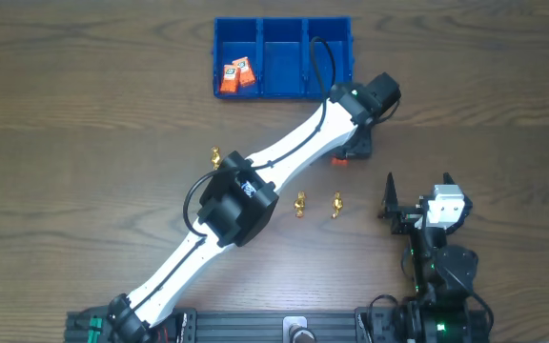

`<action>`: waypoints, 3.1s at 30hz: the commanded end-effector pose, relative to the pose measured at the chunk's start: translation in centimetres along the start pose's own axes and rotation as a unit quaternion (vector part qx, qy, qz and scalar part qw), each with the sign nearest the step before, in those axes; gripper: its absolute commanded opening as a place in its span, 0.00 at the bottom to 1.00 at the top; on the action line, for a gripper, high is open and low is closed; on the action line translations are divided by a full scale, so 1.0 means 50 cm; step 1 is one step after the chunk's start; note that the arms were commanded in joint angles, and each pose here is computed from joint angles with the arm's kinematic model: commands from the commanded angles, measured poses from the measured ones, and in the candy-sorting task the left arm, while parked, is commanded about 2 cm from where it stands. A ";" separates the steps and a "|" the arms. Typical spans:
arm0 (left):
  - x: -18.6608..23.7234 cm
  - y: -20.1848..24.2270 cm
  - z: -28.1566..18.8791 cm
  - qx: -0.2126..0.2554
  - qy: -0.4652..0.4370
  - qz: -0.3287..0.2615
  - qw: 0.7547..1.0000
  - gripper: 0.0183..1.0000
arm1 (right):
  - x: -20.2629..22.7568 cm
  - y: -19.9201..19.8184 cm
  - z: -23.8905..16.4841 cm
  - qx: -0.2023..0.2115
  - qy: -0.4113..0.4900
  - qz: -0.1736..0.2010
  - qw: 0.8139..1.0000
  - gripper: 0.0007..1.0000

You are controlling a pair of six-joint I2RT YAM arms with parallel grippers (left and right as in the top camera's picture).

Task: Sort Candies Into Trays

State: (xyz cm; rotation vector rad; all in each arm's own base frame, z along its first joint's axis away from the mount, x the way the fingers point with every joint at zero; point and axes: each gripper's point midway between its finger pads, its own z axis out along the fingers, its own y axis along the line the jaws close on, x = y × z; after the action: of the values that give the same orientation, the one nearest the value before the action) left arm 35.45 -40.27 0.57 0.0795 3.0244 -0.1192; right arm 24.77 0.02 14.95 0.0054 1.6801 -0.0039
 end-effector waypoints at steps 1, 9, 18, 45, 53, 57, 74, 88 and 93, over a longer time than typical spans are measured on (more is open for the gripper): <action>0.009 0.007 0.024 -0.009 0.011 -0.002 1.000 0.60 | 0.002 -0.001 -0.001 0.001 0.002 -0.002 1.000 1.00; 0.009 0.007 0.025 -0.009 0.011 -0.002 1.000 0.44 | 0.002 -0.001 -0.001 0.001 0.002 -0.002 1.000 1.00; -0.009 -0.004 0.009 0.003 -0.005 -0.003 1.000 0.35 | 0.002 -0.001 -0.001 0.001 0.002 -0.002 1.000 1.00; -0.379 0.406 -0.333 -0.017 -0.218 -0.015 0.976 0.37 | 0.002 -0.001 -0.001 0.001 0.002 -0.002 1.000 1.00; -0.368 0.423 -0.216 -0.026 -0.158 -0.008 0.987 0.38 | 0.002 -0.001 -0.001 0.001 0.002 -0.002 1.000 1.00; -0.362 0.424 -0.204 -0.023 -0.147 -0.009 0.989 0.38 | 0.002 -0.001 -0.001 0.001 0.002 -0.002 1.000 1.00; -0.342 0.449 -0.197 -0.020 -0.117 -0.015 0.993 0.52 | 0.002 -0.001 -0.001 0.001 0.002 -0.002 1.000 1.00; -0.380 0.502 -0.522 0.007 -0.326 -0.057 0.944 1.00 | 0.002 -0.001 -0.001 0.001 0.002 -0.002 1.000 1.00; -0.288 0.554 -0.710 0.019 -0.482 -0.070 0.873 1.00 | 0.002 -0.001 -0.001 0.001 0.002 -0.002 1.000 1.00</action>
State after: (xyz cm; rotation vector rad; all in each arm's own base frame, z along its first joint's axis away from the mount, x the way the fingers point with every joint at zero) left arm 52.57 -14.01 28.42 -0.1142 2.2206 -0.2063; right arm 24.77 0.02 14.93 0.0057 1.6808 -0.0043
